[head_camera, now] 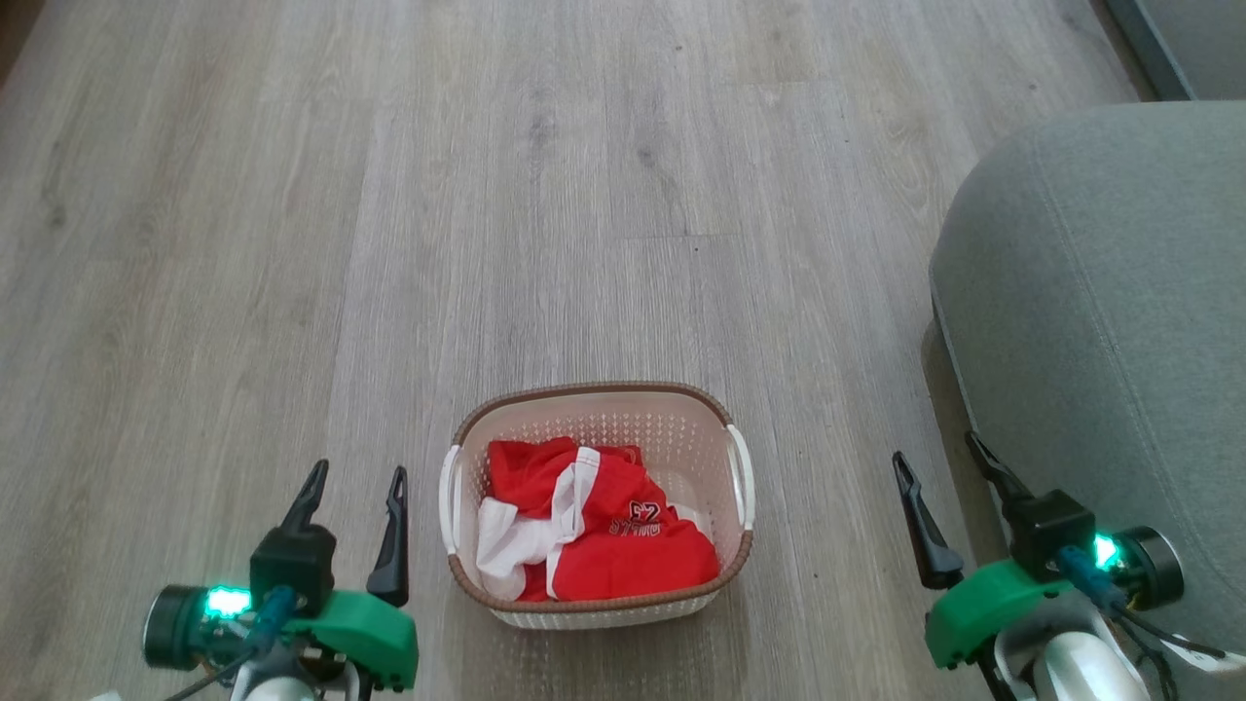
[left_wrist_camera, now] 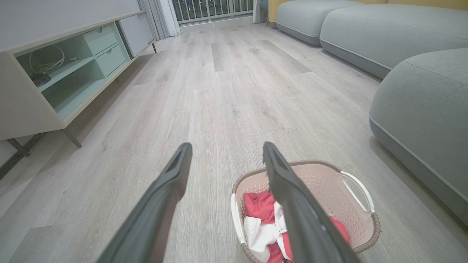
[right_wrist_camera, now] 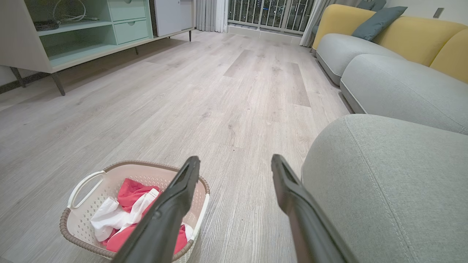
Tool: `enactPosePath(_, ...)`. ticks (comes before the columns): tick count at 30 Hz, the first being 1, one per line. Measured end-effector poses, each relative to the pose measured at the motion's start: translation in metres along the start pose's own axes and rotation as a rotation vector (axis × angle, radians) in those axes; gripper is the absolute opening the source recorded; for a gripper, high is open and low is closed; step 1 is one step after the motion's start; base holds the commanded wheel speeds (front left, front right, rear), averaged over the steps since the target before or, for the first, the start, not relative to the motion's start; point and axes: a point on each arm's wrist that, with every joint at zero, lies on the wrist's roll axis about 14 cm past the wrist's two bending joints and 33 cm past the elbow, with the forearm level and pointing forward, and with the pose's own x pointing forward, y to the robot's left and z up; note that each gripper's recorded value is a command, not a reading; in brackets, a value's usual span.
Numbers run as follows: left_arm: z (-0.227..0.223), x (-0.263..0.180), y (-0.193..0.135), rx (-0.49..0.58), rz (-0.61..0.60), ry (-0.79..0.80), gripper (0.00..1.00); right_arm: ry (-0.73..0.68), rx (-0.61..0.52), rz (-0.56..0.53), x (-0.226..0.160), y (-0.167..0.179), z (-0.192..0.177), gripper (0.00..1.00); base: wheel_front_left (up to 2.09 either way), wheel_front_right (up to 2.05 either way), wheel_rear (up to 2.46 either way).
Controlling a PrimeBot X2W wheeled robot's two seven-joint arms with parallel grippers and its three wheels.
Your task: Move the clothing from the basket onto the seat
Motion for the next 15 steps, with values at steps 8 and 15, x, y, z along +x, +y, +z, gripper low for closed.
enactPosePath(8, -0.0029, 0.0000, -0.0003, -0.006, -0.004, 0.009, 1.00, 0.004, 0.010, -0.006, 0.0001, -0.0016, -0.0017, 1.00, 0.00, 0.00, 0.00)
enactPosePath(15, -0.0071, 0.0020, 0.0004, -0.009, -0.007, 0.022, 1.00, 0.012, 0.027, -0.020, 0.0001, -0.0051, -0.0045, 1.00, 0.00, 0.00, 0.00)
